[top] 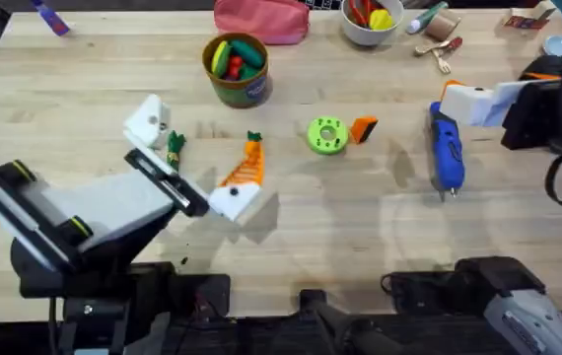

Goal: Pick up the gripper from the table and insert it into the empty holder that is missing its gripper. Then pick up a screw, insert it into the mounting hole, and use the screwdriver to tighten it. Finally, clean up the table by picking up the vegetable and placing it into the bucket.

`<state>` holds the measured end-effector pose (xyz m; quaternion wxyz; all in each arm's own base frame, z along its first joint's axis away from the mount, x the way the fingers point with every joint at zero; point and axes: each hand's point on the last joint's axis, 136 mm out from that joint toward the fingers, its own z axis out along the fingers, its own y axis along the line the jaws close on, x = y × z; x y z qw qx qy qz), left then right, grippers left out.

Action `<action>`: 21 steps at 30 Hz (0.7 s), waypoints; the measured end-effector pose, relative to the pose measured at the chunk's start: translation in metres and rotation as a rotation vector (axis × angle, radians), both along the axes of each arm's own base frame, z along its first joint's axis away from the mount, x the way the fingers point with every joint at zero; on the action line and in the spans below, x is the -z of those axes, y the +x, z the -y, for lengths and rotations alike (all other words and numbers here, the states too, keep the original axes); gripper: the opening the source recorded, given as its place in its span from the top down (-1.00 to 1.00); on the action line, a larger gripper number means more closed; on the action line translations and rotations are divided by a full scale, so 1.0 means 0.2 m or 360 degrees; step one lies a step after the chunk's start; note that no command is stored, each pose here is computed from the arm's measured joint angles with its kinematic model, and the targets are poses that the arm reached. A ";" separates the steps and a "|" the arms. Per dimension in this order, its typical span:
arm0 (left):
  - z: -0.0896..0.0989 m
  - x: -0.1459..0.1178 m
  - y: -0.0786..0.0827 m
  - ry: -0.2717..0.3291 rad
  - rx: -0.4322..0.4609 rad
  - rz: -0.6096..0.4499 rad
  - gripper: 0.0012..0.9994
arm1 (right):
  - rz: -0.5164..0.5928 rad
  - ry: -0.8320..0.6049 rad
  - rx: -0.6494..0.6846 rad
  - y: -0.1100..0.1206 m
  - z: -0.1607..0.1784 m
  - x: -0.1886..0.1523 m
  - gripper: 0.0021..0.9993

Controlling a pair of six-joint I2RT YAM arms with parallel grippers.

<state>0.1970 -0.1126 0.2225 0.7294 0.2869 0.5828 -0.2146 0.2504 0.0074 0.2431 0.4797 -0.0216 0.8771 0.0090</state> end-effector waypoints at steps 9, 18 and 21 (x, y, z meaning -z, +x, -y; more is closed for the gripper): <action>0.09 0.06 -0.09 -0.0091 0.0267 -0.0210 -0.97 | 0.0000 0.0000 0.0000 0.00 0.00 0.00 -0.99; 0.12 0.22 -0.11 -0.0144 0.0364 -0.0519 -0.97 | 0.0000 0.0000 0.0000 0.00 0.00 0.00 -0.99; 0.14 0.25 -0.14 -0.0095 0.0415 -0.0527 -0.97 | 0.0000 0.0000 0.0000 0.00 0.00 0.00 -0.99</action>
